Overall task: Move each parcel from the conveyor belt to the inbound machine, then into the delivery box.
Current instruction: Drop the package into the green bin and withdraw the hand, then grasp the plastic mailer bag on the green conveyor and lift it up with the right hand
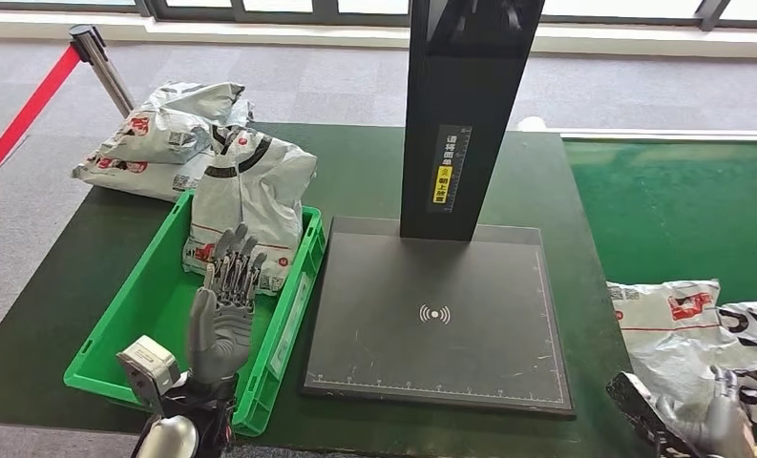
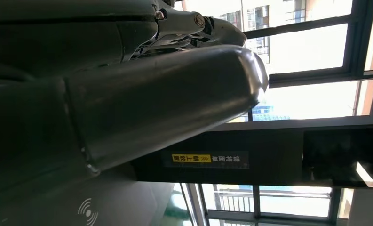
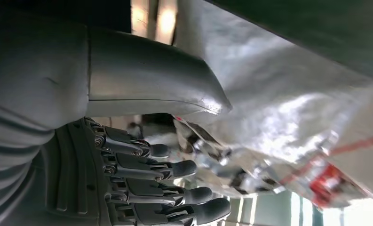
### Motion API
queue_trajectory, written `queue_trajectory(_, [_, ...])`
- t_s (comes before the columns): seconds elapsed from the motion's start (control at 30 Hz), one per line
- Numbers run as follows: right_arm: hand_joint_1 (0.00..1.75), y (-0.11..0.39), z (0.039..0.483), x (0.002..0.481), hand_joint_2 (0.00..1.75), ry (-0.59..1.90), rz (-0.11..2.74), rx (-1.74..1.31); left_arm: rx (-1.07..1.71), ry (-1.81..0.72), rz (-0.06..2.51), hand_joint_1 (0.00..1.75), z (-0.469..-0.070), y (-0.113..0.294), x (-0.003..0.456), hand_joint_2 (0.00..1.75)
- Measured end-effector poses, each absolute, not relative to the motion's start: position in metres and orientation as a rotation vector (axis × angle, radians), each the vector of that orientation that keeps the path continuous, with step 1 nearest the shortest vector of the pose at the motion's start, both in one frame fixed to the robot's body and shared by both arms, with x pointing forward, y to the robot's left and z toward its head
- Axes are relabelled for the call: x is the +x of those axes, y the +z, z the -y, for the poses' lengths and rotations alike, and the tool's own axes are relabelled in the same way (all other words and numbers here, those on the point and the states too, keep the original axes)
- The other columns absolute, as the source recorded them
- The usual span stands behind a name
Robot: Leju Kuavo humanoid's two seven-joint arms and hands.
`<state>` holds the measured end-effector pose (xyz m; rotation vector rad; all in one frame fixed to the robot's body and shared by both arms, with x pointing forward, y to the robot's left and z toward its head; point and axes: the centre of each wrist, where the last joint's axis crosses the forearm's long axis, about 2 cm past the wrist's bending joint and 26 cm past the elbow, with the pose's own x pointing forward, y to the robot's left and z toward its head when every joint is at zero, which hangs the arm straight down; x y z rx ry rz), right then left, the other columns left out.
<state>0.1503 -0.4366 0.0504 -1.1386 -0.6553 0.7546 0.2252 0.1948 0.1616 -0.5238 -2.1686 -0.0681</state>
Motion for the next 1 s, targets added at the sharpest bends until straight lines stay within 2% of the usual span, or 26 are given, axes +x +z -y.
queue_trajectory(0.3, [0.00, 0.019, 0.468, 0.127, 1.75, 0.739, 0.415, -1.090, -0.501, -0.090, 2.133, 0.00, -0.196, 0.151, 0.216, 0.00])
queue_trajectory(0.53, [0.00, 0.001, 0.498, 0.120, 1.75, 0.698, 0.338, -1.121, -0.493, -0.099, 2.096, 0.00, -0.196, 0.142, 0.213, 0.00])
queue_trajectory(0.8, [0.00, 0.001, 0.495, 0.143, 1.75, 0.621, 0.487, -1.236, -0.465, -0.108, 2.079, 0.00, -0.196, 0.136, 0.212, 0.00])
queue_trajectory(1.0, [0.00, 0.010, 0.497, 0.158, 1.75, 0.569, 0.551, -1.213, -0.471, -0.104, 2.080, 0.00, -0.196, 0.132, 0.213, 0.00])
